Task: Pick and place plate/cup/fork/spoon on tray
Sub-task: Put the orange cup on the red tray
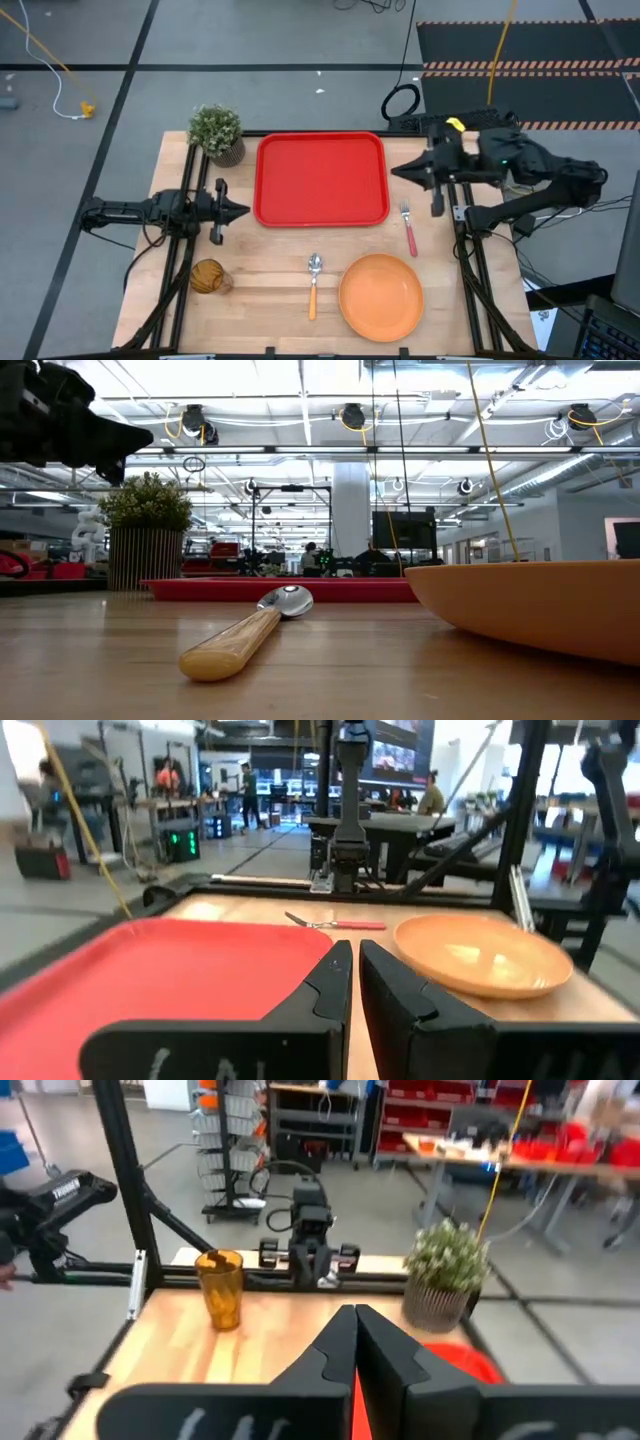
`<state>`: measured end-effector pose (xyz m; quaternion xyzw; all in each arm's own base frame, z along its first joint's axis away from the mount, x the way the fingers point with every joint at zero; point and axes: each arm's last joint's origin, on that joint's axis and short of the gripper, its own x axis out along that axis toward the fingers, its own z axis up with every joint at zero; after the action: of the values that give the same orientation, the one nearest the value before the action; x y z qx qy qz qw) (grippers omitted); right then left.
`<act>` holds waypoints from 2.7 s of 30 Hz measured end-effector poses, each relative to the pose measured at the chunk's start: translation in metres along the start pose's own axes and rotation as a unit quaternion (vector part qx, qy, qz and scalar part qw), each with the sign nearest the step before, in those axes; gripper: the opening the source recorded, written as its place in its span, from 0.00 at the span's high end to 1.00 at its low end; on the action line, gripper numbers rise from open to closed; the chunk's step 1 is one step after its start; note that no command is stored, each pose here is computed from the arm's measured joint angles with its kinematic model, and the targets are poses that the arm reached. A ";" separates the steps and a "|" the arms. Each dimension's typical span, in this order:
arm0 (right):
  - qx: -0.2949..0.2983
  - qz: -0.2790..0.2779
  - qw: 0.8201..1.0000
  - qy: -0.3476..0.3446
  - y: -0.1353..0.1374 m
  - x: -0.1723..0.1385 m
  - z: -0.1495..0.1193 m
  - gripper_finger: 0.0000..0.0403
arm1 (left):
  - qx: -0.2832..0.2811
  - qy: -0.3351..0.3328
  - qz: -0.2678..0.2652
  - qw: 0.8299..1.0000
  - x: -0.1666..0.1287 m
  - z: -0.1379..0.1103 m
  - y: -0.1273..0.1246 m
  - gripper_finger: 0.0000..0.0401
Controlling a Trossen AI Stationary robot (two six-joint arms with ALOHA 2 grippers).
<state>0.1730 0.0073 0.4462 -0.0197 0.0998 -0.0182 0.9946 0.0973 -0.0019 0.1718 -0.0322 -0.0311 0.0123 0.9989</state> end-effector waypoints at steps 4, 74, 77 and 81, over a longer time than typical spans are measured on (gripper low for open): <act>0.036 0.014 0.999 0.028 0.003 0.017 -0.005 1.00 | -0.014 -0.026 -0.002 1.000 0.000 0.005 0.000 0.93; 0.455 -0.054 0.857 0.237 0.023 0.136 -0.069 1.00 | -0.404 0.653 0.323 0.553 0.087 0.149 -0.174 0.51; 0.449 -0.045 0.859 0.241 0.023 0.136 -0.069 1.00 | -0.382 0.660 0.342 0.548 0.092 0.139 -0.179 0.53; 0.444 -0.044 0.862 0.241 0.023 0.136 -0.069 1.00 | -0.357 0.672 0.350 0.546 0.098 0.127 -0.184 0.57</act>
<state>0.2932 0.0220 0.3512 0.4244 0.3173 -0.1083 0.8411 0.1915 -0.1750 0.3167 -0.3937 0.6613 0.3232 0.5507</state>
